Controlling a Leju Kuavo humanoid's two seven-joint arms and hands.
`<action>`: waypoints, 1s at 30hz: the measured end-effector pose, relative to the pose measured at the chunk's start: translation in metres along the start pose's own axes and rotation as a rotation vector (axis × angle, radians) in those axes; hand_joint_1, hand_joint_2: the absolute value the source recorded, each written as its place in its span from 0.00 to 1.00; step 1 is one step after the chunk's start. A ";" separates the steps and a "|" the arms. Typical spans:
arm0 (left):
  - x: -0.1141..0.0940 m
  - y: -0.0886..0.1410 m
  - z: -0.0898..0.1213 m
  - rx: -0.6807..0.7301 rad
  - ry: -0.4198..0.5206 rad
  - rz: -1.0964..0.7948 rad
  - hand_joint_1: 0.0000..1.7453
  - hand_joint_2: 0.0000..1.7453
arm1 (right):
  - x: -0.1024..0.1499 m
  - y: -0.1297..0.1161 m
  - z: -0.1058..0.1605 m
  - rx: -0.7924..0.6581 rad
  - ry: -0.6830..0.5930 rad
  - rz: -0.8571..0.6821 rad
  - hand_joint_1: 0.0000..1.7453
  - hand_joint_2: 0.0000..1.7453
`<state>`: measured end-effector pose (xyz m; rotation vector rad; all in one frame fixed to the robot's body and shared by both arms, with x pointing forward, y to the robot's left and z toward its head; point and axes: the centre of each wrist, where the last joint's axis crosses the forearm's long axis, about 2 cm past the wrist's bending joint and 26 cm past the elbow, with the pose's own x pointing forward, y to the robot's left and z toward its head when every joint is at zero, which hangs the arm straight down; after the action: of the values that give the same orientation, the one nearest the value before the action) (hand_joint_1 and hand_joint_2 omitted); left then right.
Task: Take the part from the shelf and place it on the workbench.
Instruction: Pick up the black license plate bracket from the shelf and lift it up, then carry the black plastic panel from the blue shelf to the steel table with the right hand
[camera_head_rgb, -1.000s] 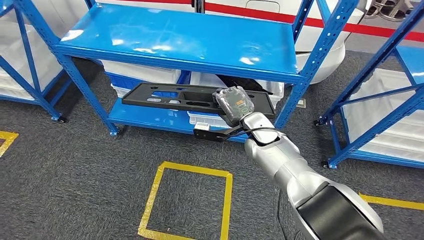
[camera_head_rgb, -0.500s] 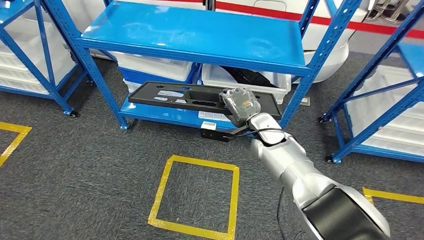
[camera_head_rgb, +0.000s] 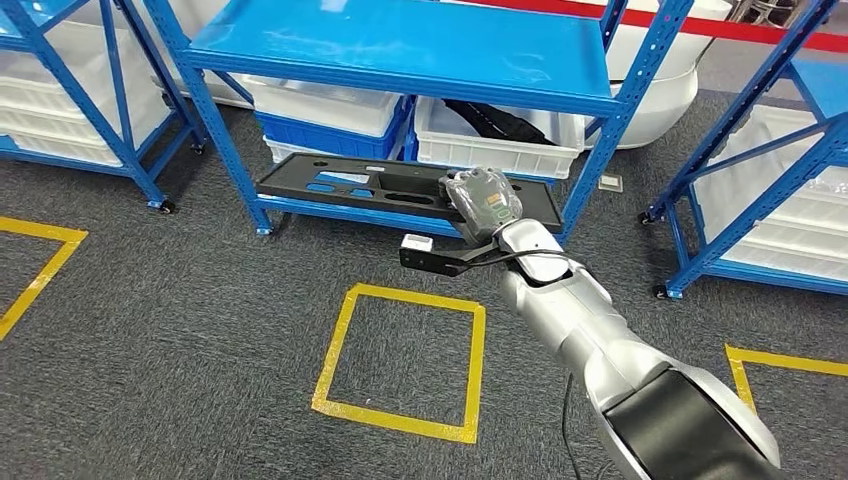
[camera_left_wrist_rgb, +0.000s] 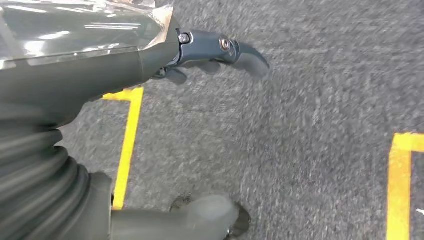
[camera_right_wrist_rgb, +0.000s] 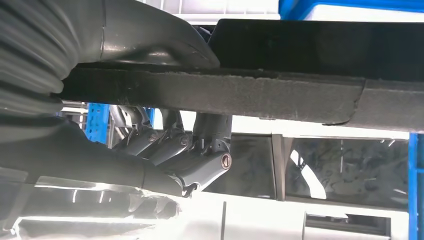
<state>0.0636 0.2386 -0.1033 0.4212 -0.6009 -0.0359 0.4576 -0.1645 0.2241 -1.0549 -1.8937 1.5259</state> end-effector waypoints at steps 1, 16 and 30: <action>0.000 0.000 0.000 0.000 -0.001 -0.001 0.00 1.00 | 0.000 0.001 0.001 0.000 0.001 -0.006 0.86 1.00; 0.000 0.000 0.000 0.005 0.010 -0.013 0.00 1.00 | -0.002 0.003 0.004 0.025 -0.011 0.008 0.86 1.00; -0.005 0.003 0.001 0.014 0.036 -0.020 0.00 1.00 | 0.009 0.005 0.001 0.042 -0.028 0.001 0.86 1.00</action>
<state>0.0582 0.2414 -0.1042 0.4408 -0.5618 -0.0430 0.4531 -0.1575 0.2178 -1.0209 -1.8719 1.5820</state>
